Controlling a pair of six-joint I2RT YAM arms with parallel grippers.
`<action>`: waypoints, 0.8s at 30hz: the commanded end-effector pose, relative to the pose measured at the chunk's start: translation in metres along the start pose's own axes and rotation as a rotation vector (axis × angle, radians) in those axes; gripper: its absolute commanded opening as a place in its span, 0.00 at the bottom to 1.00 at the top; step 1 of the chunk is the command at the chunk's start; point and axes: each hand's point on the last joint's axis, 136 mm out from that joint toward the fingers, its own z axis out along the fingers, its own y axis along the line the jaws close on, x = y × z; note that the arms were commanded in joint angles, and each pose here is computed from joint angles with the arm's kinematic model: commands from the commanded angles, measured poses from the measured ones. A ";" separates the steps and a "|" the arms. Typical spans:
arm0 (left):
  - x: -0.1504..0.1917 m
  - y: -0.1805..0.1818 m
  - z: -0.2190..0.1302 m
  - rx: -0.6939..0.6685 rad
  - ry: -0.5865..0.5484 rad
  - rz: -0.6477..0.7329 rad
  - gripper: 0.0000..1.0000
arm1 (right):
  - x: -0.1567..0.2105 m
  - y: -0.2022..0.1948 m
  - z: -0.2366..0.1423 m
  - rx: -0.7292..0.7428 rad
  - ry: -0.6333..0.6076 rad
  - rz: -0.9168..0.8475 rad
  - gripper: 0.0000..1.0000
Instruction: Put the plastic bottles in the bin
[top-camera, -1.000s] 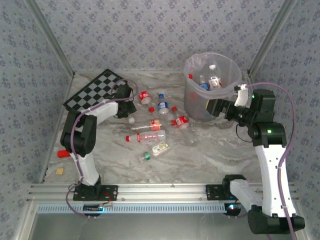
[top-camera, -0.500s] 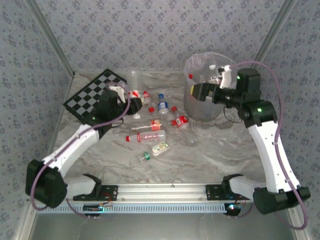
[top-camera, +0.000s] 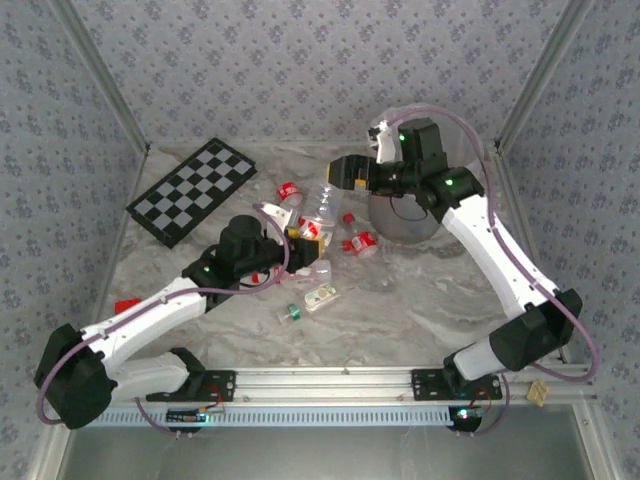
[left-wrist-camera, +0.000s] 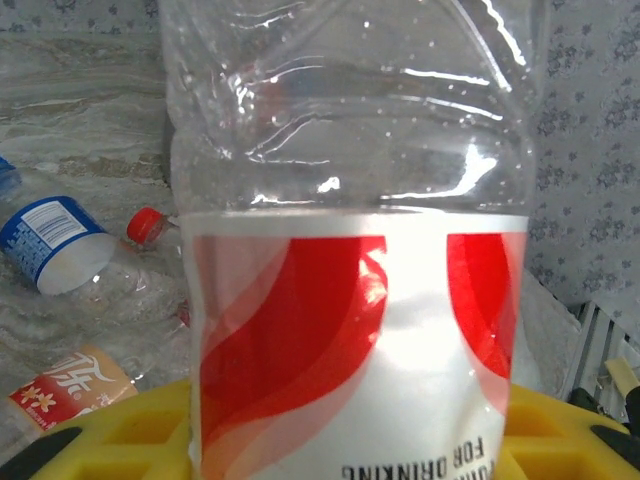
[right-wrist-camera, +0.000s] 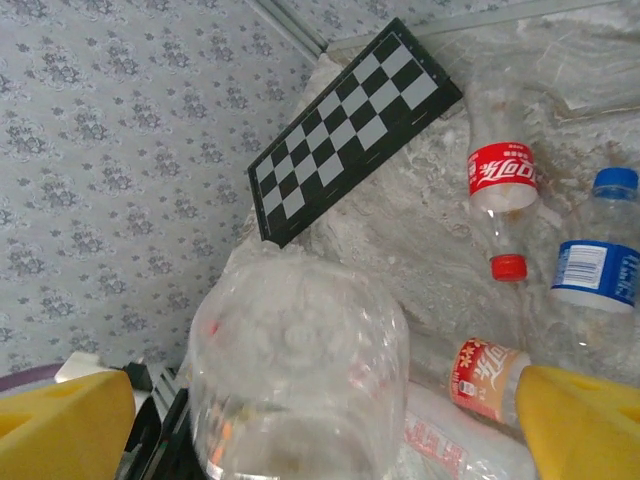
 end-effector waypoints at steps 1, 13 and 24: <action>-0.021 -0.015 -0.001 0.040 -0.063 0.070 0.46 | 0.002 0.015 0.010 -0.067 0.024 0.017 0.93; -0.021 -0.009 0.005 -0.017 -0.041 0.095 0.47 | 0.007 0.004 0.015 -0.025 0.063 0.041 0.56; -0.030 -0.010 -0.011 -0.054 -0.055 0.048 0.94 | -0.058 0.027 -0.044 0.014 -0.108 -0.092 0.48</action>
